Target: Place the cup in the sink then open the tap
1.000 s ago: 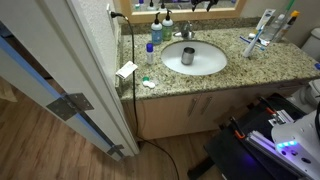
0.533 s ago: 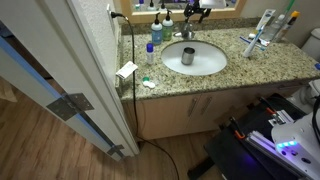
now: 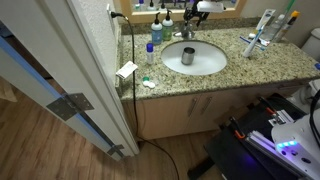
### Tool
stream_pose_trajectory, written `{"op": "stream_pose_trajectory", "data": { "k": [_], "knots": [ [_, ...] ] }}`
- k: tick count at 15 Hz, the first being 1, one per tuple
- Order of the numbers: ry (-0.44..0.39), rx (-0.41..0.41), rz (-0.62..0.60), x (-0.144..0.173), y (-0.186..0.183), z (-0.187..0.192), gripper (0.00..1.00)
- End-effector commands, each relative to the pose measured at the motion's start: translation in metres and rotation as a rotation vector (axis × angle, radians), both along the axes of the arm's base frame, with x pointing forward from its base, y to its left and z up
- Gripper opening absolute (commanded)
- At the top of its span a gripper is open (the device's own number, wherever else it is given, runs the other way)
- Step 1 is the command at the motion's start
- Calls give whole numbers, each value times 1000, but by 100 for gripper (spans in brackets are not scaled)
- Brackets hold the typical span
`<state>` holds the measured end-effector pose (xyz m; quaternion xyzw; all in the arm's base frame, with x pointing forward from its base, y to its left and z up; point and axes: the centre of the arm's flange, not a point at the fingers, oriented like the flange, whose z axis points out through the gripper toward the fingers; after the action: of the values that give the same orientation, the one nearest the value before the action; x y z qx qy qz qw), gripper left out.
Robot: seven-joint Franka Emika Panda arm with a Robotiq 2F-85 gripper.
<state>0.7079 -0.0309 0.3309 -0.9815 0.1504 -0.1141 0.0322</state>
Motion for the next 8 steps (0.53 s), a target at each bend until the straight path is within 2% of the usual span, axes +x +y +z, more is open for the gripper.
{"op": "stream_pose_trajectory", "data": {
  "k": [1, 8],
  "knots": [
    [-3, -3, 9, 1, -1, -1, 53],
    [-22, -4, -3, -3, -1, 2, 5]
  ]
}}
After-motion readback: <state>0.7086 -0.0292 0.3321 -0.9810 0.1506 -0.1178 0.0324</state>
